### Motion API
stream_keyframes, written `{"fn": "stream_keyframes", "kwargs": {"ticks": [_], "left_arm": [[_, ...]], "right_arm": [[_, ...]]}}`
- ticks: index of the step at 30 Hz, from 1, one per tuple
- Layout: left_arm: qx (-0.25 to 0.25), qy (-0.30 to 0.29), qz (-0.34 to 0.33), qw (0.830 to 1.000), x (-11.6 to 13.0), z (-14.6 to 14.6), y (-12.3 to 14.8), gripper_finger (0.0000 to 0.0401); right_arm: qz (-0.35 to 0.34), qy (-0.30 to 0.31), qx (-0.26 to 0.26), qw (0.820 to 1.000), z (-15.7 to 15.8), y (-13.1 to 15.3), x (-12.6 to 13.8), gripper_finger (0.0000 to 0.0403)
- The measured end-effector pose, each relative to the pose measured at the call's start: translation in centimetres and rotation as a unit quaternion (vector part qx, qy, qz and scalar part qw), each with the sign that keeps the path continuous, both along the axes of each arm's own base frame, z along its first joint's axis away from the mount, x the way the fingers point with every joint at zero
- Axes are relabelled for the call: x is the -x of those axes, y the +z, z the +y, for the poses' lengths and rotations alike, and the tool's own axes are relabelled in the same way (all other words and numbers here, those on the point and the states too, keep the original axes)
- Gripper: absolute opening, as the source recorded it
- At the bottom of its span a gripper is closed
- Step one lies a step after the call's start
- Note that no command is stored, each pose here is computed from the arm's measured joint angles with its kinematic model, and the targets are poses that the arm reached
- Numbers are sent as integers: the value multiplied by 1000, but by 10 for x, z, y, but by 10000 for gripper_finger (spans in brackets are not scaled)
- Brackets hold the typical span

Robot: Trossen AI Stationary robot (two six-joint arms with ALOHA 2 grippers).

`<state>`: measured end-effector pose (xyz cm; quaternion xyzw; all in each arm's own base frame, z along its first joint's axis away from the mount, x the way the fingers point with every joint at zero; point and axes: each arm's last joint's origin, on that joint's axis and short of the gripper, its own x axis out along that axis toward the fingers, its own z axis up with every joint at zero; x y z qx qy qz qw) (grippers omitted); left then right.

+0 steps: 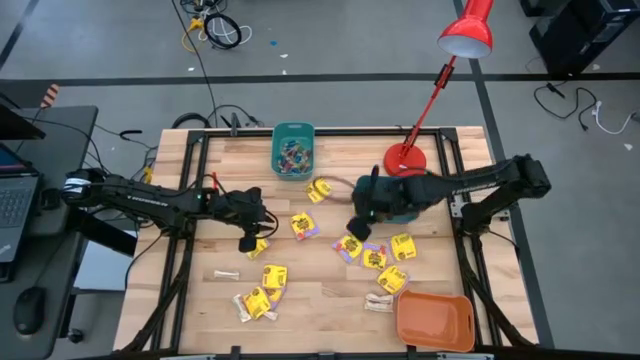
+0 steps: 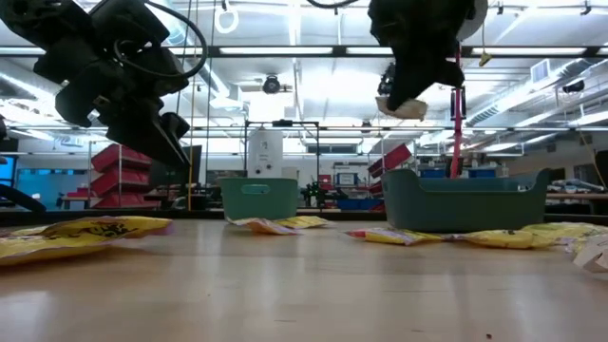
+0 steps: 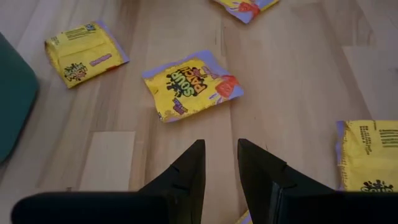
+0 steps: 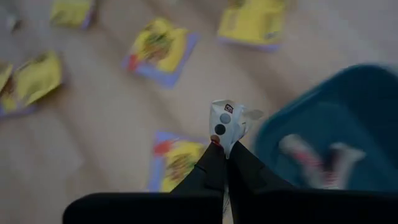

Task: Sort candy
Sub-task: Put the white chocolate bar into the blue bin

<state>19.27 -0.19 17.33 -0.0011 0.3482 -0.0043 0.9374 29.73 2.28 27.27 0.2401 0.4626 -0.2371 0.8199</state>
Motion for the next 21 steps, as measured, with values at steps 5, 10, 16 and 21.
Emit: {"fn": "stream_keyframes", "kwargs": {"ticks": [5,10,16,21], "left_arm": [[2,2,0,1000,0,0,0,97],[7,7,0,1000,0,0,0,97],[12,11,7,1000,1,0,-1,97],[22,19,7,1000,1,0,-1,97]], "right_arm": [[34,-50,27,998,-33,4,12,1],[118,-102,31,987,-59,-5,28,1],[191,-135,23,972,-72,-24,45,1],[224,-142,19,964,-73,-42,54,1]]}}
